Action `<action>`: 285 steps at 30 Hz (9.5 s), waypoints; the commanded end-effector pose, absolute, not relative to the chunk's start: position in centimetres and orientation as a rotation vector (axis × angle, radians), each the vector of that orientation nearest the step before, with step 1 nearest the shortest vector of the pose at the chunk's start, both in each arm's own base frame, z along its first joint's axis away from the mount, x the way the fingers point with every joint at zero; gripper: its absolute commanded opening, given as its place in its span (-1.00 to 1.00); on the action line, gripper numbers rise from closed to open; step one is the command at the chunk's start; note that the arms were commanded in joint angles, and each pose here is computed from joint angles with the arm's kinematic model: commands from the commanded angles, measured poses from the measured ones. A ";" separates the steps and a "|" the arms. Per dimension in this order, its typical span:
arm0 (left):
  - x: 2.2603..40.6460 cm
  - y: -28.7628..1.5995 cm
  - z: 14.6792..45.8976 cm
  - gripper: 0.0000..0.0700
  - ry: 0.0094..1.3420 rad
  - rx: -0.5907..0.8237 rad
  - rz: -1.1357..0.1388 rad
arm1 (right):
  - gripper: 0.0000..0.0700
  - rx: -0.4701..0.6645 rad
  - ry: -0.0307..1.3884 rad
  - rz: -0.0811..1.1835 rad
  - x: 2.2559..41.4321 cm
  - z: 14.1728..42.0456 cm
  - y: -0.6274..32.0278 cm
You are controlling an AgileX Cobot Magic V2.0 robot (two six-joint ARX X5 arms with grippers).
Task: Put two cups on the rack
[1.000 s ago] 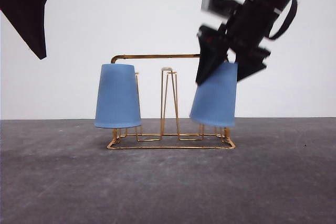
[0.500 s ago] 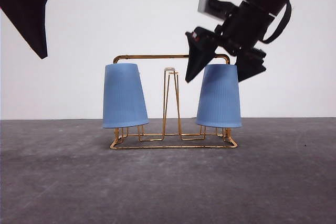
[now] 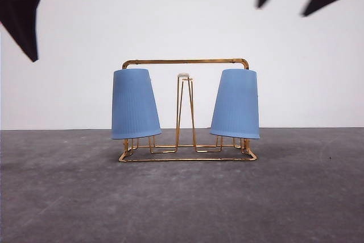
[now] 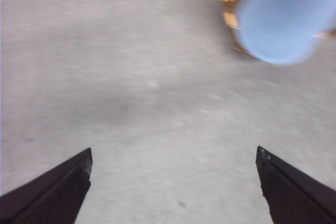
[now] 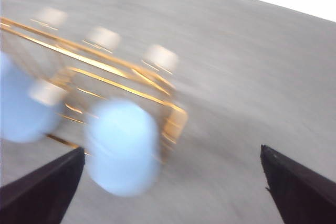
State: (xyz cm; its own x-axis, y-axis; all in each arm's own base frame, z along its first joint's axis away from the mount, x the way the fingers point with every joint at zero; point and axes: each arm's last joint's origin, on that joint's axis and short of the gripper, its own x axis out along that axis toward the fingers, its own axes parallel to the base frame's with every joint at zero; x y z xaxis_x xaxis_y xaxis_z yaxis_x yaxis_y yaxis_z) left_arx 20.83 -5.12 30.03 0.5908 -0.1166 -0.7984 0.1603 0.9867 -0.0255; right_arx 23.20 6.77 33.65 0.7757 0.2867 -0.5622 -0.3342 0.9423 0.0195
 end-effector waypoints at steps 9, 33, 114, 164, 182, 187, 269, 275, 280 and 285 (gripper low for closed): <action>21.3 -4.2 30.2 0.70 0.912 0.040 -0.135 | 1.00 0.060 0.648 0.220 16.6 29.0 3.7; 21.3 -4.2 30.2 -0.93 0.913 0.029 -0.132 | -0.96 0.058 0.634 0.216 16.2 29.1 3.6; 9.6 0.0 15.0 -0.92 0.176 -0.117 0.038 | -0.96 -0.059 0.143 -0.012 9.3 19.4 -0.2; 9.6 0.0 15.0 -0.93 0.176 -0.118 0.038 | -0.96 -0.007 0.142 -0.014 9.6 15.3 -0.1; 9.6 0.0 15.0 -0.93 0.176 -0.118 0.038 | -0.96 -0.007 0.142 -0.014 9.6 15.3 -0.1; 9.6 0.0 15.0 -0.93 0.176 -0.118 0.038 | -0.96 -0.007 0.142 -0.014 9.6 15.3 -0.1; 9.6 0.0 15.0 -0.93 0.176 -0.117 0.038 | -0.96 -0.007 0.142 -0.014 9.6 15.3 -0.1; 9.6 0.0 15.0 -0.93 0.176 -0.118 0.038 | -0.96 -0.007 0.142 -0.014 9.6 15.3 -0.1; 9.6 0.0 15.0 -0.93 0.176 -0.118 0.038 | -0.96 -0.007 0.142 -0.014 9.6 15.3 -0.1; 9.6 0.0 15.0 -0.93 0.176 -0.118 0.038 | -0.96 -0.007 0.142 -0.014 9.6 15.3 -0.1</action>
